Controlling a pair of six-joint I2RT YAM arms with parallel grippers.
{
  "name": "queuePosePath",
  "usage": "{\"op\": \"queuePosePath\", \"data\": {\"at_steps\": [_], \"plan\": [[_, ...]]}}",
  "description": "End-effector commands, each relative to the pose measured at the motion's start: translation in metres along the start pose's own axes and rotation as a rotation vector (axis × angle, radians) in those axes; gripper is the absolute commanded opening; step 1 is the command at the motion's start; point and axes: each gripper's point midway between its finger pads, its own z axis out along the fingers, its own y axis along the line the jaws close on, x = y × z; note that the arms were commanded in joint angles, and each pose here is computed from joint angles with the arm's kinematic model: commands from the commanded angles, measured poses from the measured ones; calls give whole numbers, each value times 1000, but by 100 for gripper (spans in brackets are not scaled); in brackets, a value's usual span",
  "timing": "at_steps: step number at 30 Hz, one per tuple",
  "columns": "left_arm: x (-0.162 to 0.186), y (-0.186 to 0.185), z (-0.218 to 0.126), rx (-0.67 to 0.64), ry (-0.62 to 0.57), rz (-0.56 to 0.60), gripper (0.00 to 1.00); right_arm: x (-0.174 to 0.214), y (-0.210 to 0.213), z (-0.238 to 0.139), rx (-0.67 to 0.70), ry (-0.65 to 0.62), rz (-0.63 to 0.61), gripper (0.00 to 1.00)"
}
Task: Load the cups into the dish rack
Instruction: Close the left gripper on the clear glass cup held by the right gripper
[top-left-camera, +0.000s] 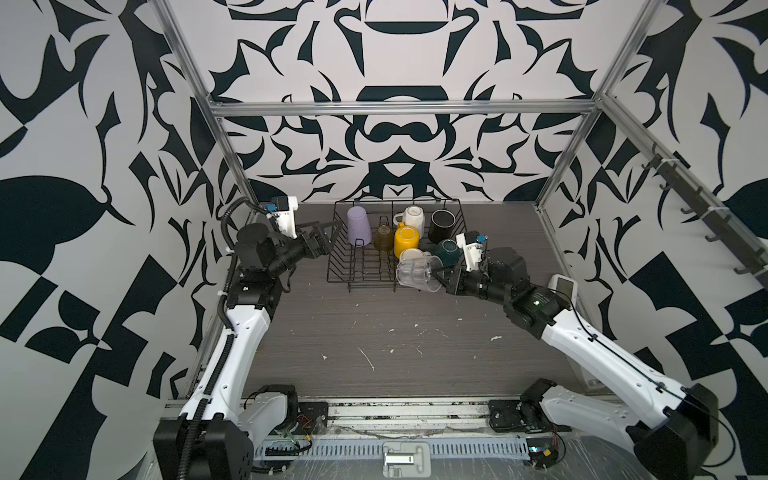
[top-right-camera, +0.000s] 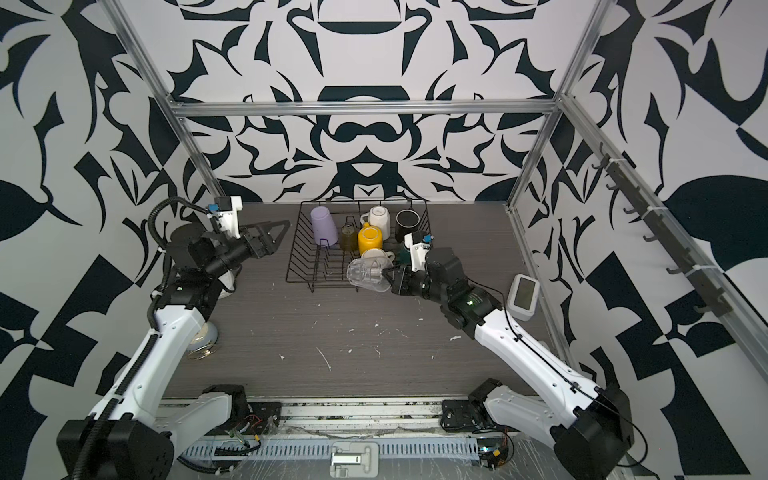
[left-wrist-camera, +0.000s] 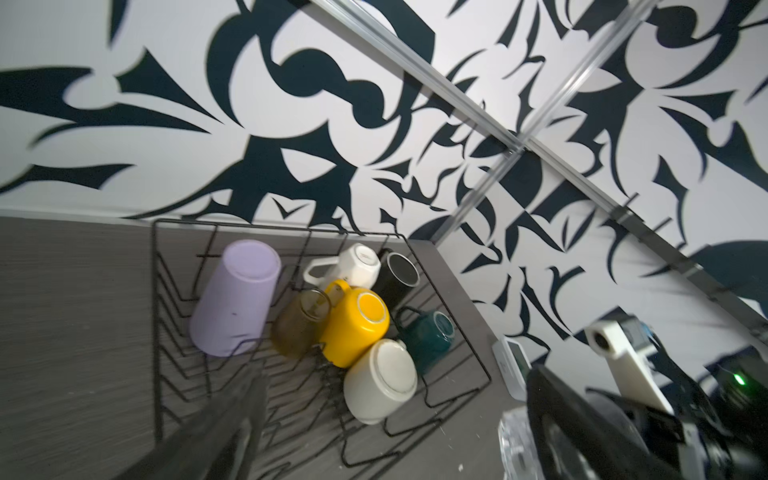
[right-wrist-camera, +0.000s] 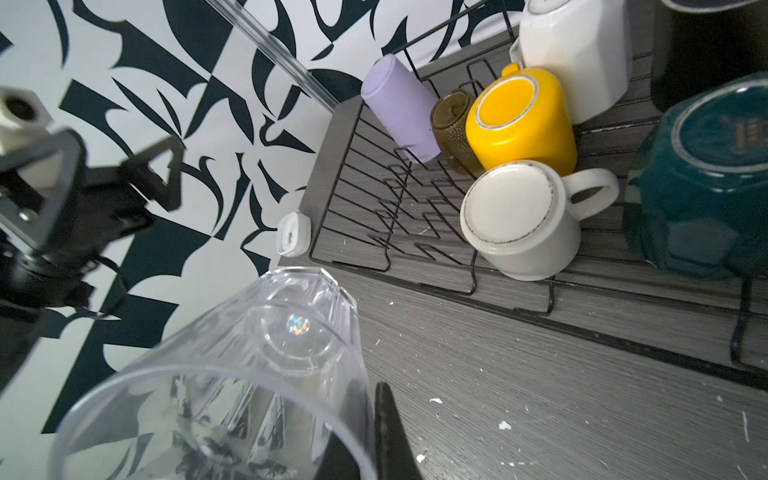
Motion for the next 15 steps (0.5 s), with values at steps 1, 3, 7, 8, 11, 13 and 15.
{"op": "queuePosePath", "data": {"at_steps": [1, 3, 7, 8, 11, 13, 15], "plan": [[1, -41, -5, 221, -60, 15, 99, -20, 37, -4, -191, -31, 8, 0], [13, -49, -1, 273, -46, 21, 99, -23, 43, 0, -214, -18, 7, 0], [35, -68, 6, 375, 12, 41, 100, -27, 50, 6, -254, -8, 17, 0], [41, -73, 8, 403, 33, 43, 100, -28, 51, 8, -269, -6, 22, 0], [57, -88, 12, 484, 96, 49, 99, -28, 58, 13, -319, 12, 36, 0], [66, -95, 14, 523, 135, 49, 100, -27, 62, 14, -346, 20, 36, 0], [74, -97, 17, 537, 159, 45, 100, -26, 67, 13, -367, 34, 30, 0]]}}
